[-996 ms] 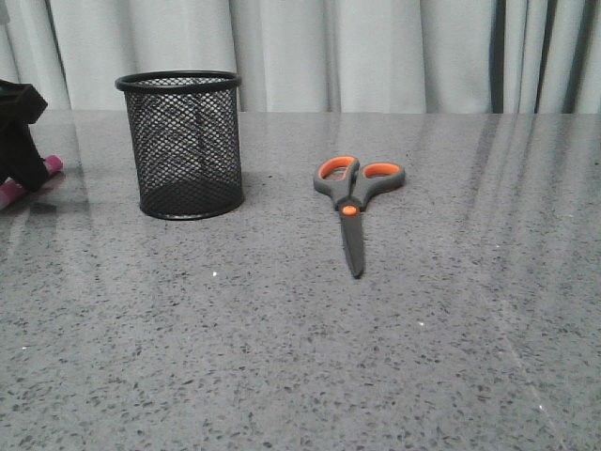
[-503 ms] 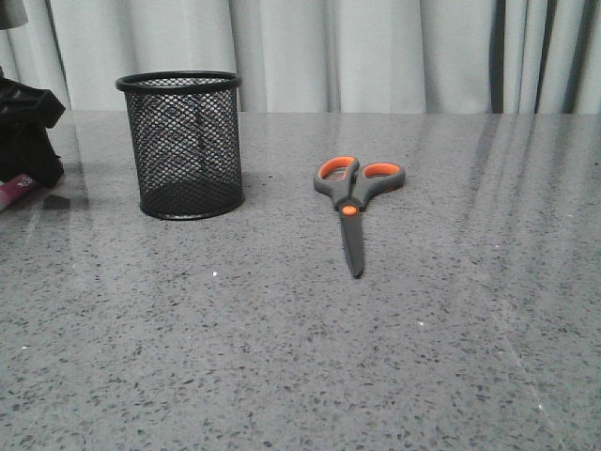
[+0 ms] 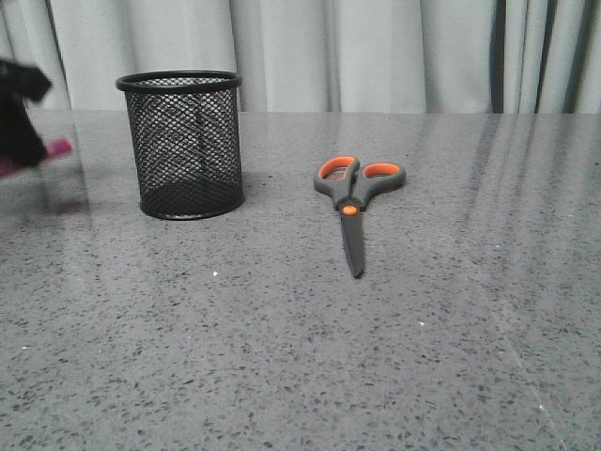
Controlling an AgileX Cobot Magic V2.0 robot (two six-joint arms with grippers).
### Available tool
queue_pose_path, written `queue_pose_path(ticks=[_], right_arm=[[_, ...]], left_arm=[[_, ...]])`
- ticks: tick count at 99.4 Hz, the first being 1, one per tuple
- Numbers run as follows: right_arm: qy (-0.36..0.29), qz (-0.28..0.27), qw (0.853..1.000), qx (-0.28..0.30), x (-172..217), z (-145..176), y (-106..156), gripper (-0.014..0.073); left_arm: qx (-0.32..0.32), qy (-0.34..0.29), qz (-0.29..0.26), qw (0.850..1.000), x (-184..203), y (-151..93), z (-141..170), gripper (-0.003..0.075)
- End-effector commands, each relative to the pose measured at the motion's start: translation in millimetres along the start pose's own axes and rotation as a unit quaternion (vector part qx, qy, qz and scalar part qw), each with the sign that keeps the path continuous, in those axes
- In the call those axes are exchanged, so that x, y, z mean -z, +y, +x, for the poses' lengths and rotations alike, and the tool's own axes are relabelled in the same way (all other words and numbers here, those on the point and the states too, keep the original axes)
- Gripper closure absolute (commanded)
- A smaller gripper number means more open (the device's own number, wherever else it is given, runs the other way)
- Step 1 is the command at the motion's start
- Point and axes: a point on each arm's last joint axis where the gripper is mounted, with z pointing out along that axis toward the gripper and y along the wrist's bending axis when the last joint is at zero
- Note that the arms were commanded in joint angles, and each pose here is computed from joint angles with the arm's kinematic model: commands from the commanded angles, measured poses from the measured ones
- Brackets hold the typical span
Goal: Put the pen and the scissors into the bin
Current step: 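Lift the pink highlighter with the left gripper toward the mesh holder, then lower the highlighter upright into the mesh holder and open the left gripper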
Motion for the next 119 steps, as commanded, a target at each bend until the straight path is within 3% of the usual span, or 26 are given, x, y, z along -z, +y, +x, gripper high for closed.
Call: queue_pose_path(ticks=[1,24,55,87,119], right_arm=[[-0.042,-0.002,0.999,0.008,5.4,-14.7,3.9,0.0181],[-0.046,-0.002,0.999,0.008,5.4,-15.4,3.8,0.0181],[-0.042,-0.002,0.999,0.008,5.4,-14.7,3.9,0.0182],[-0.038,-0.003,0.999,0.008,5.3,-14.0,4.0,0.0181],[-0.038,-0.003,0.999,0.008,5.3,-14.0,4.0,0.0181]], left_arm=[[-0.016,-0.125,-0.009,0.992,53.9,-16.6,-24.2,0.0742],[-0.067,-0.285,0.013,0.956,112.1,-63.5,-37.7,0.0742],[-0.100,-0.371,0.065,0.921,96.5,-120.8,-50.0,0.0742],[-0.099,-0.341,0.060,0.933,45.3,-130.7,-51.7,0.0742],[-0.089,-0.321,0.060,0.941,27.9,-131.1,-49.8,0.0741]])
